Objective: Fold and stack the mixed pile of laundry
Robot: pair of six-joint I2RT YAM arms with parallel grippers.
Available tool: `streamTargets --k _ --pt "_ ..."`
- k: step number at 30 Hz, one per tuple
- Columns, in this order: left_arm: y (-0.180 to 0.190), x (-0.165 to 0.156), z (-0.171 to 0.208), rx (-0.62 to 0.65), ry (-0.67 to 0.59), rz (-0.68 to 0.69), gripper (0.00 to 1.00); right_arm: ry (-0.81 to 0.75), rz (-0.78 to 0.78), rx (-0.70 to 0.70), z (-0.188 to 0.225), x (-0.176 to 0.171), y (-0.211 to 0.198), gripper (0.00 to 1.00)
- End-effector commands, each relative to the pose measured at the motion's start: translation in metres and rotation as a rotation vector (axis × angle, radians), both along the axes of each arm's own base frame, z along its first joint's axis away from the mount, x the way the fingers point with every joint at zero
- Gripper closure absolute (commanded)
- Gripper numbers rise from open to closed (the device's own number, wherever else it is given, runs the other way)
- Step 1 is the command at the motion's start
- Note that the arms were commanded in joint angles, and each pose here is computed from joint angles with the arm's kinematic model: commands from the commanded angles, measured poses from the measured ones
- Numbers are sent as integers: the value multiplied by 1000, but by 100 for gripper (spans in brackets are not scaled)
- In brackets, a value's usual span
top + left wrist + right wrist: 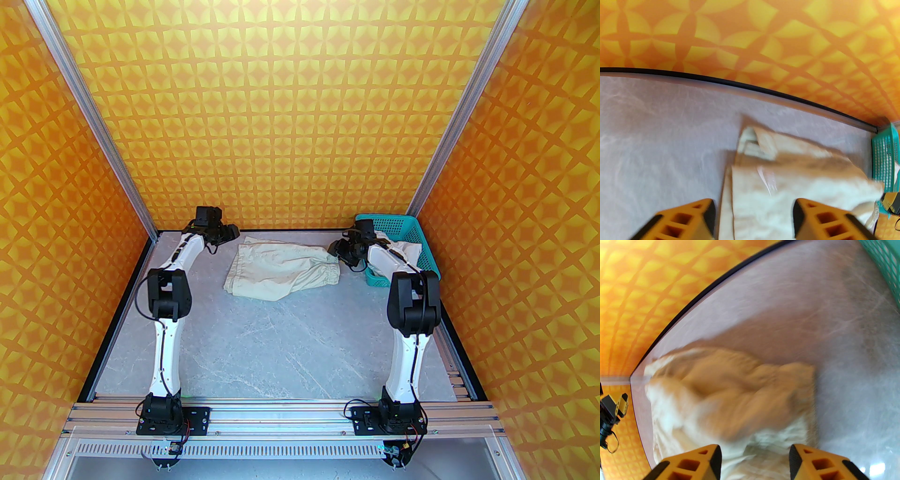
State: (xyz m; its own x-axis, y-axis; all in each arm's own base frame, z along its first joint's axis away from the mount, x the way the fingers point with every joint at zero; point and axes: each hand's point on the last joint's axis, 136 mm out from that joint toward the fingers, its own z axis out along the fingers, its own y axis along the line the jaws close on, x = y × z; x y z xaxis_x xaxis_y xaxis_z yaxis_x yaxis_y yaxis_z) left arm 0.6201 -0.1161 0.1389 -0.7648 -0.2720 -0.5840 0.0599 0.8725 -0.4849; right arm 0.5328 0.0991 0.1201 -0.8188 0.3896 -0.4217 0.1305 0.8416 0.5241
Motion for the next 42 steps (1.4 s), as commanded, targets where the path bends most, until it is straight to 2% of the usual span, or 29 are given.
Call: streamTargets --k 1,4,8,12,18,23,26,28,31,35,38,42 --pt "-56 -58 58 10 -93 -143 59 -14 86 -48 16 -29 30 51" --pt "-82 -97 34 -23 -34 -178 75 12 108 -52 3 -36 43 52" --pt "-97 -116 -7 -33 49 -209 82 59 86 -89 -21 -31 37 53" --pt "-91 -104 -40 -24 98 -191 89 121 65 -161 -45 -35 22 55" --pt "-63 -80 -84 -17 171 -131 92 225 56 -231 -78 -68 0 54" --pt "-44 -68 -103 -9 201 -102 93 288 77 -307 -89 -96 -14 50" --pt "-41 -66 -96 3 193 -110 93 288 86 -304 -81 -104 -13 49" --pt "-41 -67 -76 8 160 -122 90 263 97 -310 -65 -105 -8 47" --pt "-43 -72 -37 13 93 -135 80 203 108 -303 -36 -100 3 45" --pt "-64 -82 0 22 18 -190 78 133 117 -288 -9 -87 18 44" --pt "-89 -85 7 30 3 -245 79 99 111 -268 -3 -71 23 46" --pt "-120 -79 -5 23 16 -305 79 73 115 -233 -2 -45 34 49"
